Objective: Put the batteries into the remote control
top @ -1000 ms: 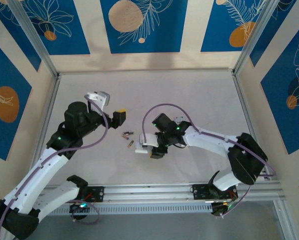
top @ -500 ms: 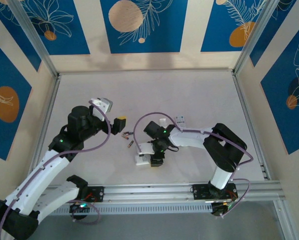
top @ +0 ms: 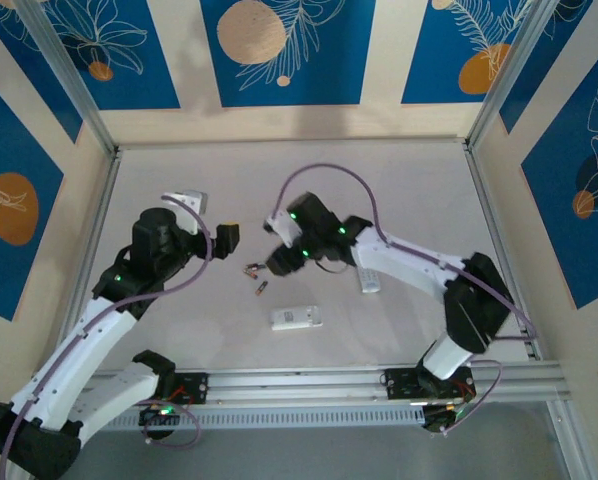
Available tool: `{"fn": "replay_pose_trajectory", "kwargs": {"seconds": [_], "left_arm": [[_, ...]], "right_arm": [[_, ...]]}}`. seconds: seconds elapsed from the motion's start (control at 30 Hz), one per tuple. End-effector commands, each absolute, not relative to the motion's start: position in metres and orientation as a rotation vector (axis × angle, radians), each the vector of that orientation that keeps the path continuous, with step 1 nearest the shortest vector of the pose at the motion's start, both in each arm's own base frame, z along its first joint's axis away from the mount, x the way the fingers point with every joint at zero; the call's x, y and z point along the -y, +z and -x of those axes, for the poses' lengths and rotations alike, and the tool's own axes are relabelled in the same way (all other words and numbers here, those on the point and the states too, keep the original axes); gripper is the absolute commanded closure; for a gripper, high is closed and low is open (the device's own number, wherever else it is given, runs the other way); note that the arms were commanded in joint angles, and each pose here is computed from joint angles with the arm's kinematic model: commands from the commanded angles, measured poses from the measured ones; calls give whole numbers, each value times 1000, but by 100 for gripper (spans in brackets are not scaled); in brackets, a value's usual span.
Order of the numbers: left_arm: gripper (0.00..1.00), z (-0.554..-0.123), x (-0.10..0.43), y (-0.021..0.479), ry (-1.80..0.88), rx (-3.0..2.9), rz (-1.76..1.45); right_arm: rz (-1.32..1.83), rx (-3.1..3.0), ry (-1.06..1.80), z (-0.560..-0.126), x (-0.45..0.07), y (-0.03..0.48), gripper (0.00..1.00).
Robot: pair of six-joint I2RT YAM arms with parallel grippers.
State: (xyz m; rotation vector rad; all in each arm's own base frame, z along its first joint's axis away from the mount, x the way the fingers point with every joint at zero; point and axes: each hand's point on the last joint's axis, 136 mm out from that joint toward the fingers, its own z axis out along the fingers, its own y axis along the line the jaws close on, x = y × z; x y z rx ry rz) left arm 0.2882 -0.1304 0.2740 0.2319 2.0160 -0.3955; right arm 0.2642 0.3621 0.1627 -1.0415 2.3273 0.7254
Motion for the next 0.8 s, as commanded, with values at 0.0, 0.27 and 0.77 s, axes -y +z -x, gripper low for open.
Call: {"fn": "replay_pose_trajectory", "kwargs": {"seconds": [0.0, 0.27, 0.77], "left_arm": [[0, -289, 116, 275, -462, -2075, -73], [3, -286, 118, 263, -638, -2153, -14], [3, -282, 118, 252, -632, -2174, -37]], "right_arm": [[794, -2660, 671, -248, -370, 135, 52], [875, -2814, 598, -246, -393, 87, 56], [949, -2795, 422, -261, -412, 43, 58]]}}
